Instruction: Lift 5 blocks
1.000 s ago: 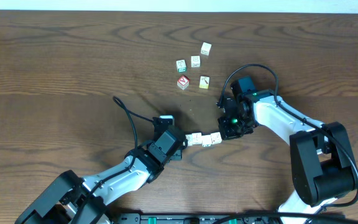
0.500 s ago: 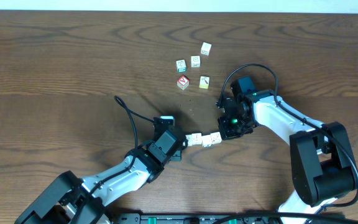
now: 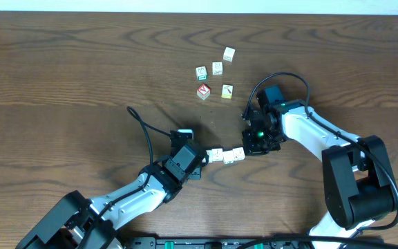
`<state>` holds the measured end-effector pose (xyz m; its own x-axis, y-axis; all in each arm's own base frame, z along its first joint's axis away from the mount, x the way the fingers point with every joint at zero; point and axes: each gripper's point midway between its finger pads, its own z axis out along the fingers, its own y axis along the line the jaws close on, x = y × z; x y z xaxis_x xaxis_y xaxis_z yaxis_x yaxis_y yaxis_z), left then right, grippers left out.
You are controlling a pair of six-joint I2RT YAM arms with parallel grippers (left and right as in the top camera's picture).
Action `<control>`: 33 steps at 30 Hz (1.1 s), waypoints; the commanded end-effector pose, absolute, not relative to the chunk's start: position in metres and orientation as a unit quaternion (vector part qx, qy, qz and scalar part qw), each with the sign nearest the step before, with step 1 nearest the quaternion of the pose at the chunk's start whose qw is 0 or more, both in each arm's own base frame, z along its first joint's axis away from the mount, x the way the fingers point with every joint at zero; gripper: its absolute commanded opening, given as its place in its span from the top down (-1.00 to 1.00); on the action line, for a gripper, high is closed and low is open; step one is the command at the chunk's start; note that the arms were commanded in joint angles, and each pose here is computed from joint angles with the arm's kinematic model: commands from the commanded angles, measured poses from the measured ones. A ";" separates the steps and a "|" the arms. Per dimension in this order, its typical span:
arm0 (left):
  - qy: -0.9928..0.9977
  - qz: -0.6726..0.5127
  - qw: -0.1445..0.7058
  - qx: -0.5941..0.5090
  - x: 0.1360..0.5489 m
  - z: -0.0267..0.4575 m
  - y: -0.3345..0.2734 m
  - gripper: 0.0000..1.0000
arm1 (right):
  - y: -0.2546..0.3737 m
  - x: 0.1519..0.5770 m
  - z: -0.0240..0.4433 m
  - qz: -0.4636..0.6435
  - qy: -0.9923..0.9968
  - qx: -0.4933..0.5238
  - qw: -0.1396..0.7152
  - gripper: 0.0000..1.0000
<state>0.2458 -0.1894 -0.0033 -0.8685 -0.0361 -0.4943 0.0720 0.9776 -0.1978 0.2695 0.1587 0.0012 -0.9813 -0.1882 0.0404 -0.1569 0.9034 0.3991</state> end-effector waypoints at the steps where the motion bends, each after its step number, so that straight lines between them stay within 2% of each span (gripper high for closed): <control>1: 0.970 -0.082 0.227 0.021 0.232 -0.020 -0.178 0.85 | 0.166 0.264 0.003 -0.218 -0.972 0.069 0.052 0.97; 4: 0.970 -0.082 0.227 0.021 0.232 -0.020 -0.178 0.85 | 0.161 0.265 0.001 -0.202 -0.977 0.050 0.053 0.97; 10: 0.970 -0.082 0.227 0.021 0.232 -0.020 -0.178 0.85 | 0.108 0.254 -0.011 -0.047 -0.996 -0.020 0.074 0.97; 20: 0.970 -0.082 0.227 0.021 0.232 -0.020 -0.178 0.85 | 0.128 0.211 -0.004 -0.054 -0.987 0.049 0.145 0.98; 27: 0.970 -0.080 0.229 0.020 0.233 -0.019 -0.177 0.85 | 0.161 0.196 -0.003 -0.070 -0.983 0.089 0.147 0.97; 33: 0.970 -0.032 0.237 -0.029 0.234 -0.022 -0.154 0.85 | 0.176 0.196 -0.004 -0.086 -0.982 0.095 0.139 0.98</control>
